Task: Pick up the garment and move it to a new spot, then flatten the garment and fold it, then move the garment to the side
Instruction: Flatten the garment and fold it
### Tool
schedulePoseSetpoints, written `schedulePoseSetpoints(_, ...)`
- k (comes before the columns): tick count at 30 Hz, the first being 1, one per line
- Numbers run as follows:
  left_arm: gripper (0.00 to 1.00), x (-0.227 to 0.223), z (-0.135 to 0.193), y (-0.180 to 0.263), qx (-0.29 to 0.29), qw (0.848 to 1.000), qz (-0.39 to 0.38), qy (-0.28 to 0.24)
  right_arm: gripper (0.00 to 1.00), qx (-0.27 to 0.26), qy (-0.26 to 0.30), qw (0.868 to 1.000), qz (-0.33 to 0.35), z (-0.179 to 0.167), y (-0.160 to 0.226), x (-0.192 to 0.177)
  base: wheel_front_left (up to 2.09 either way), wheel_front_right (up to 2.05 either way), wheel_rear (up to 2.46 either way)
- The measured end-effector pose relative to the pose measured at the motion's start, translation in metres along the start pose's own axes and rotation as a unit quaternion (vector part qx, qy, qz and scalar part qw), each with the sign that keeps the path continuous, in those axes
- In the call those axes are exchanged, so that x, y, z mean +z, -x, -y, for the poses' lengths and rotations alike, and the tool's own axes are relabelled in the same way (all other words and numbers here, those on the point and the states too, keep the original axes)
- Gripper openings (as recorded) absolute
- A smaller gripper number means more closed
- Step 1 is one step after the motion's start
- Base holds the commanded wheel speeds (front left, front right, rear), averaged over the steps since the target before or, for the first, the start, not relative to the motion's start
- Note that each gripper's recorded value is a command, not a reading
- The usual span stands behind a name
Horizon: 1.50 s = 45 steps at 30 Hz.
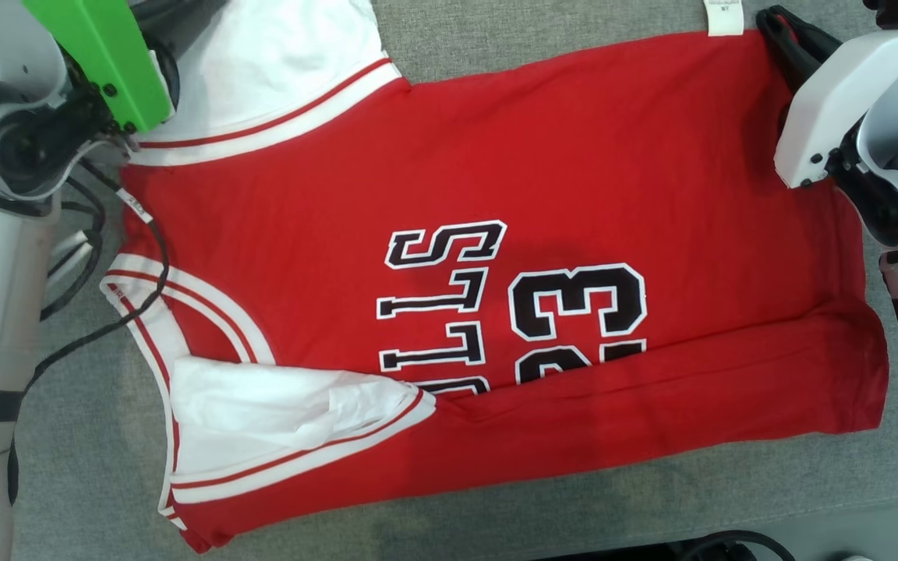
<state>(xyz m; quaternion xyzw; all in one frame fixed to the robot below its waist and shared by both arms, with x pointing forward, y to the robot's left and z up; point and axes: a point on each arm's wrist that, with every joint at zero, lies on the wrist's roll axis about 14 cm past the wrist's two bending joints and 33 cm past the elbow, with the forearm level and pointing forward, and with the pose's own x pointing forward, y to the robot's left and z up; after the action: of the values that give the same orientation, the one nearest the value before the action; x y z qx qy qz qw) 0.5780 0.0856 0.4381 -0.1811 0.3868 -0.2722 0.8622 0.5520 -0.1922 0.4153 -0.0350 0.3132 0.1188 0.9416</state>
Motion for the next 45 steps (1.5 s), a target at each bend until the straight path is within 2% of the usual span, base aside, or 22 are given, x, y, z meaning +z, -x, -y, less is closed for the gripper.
schedulePoseSetpoints(12, 0.0, 0.044, 0.034, 0.039, -0.044, 0.995, 0.092, -0.004, 0.0, 0.009, -0.015, 0.999, 0.036, -0.006, 0.022, 0.007, 0.0, 0.0, 0.0)
schedulePoseSetpoints(19, 0.0, 0.046, 0.058, 0.07, -0.069, 0.99, 0.124, -0.019, 0.0, 0.01, -0.015, 0.996, 0.082, -0.009, 0.046, 0.019, 0.0, 0.0, 0.0)
schedulePoseSetpoints(29, 0.0, 0.028, 0.104, 0.121, -0.113, 0.98, 0.157, -0.041, 0.0, 0.001, -0.003, 0.983, 0.182, -0.009, 0.088, 0.051, 0.0, 0.0, 0.0)
schedulePoseSetpoints(36, 0.0, -0.005, 0.136, 0.153, -0.144, 0.975, 0.165, -0.042, 0.0, 0.024, 0.011, 0.977, 0.213, -0.025, 0.108, 0.054, 0.0, 0.0, 0.0)
schedulePoseSetpoints(39, 0.0, -0.027, 0.145, 0.165, -0.149, 0.974, 0.166, -0.028, 0.0, 0.028, 0.02, 0.975, 0.217, -0.026, 0.117, 0.046, 0.0, 0.0, 0.0)
schedulePoseSetpoints(45, 0.0, -0.068, 0.138, 0.182, -0.121, 0.975, 0.182, 0.032, 0.0, 0.015, 0.016, 0.976, 0.218, -0.013, 0.134, 0.028, 0.0, 0.0, 0.0)
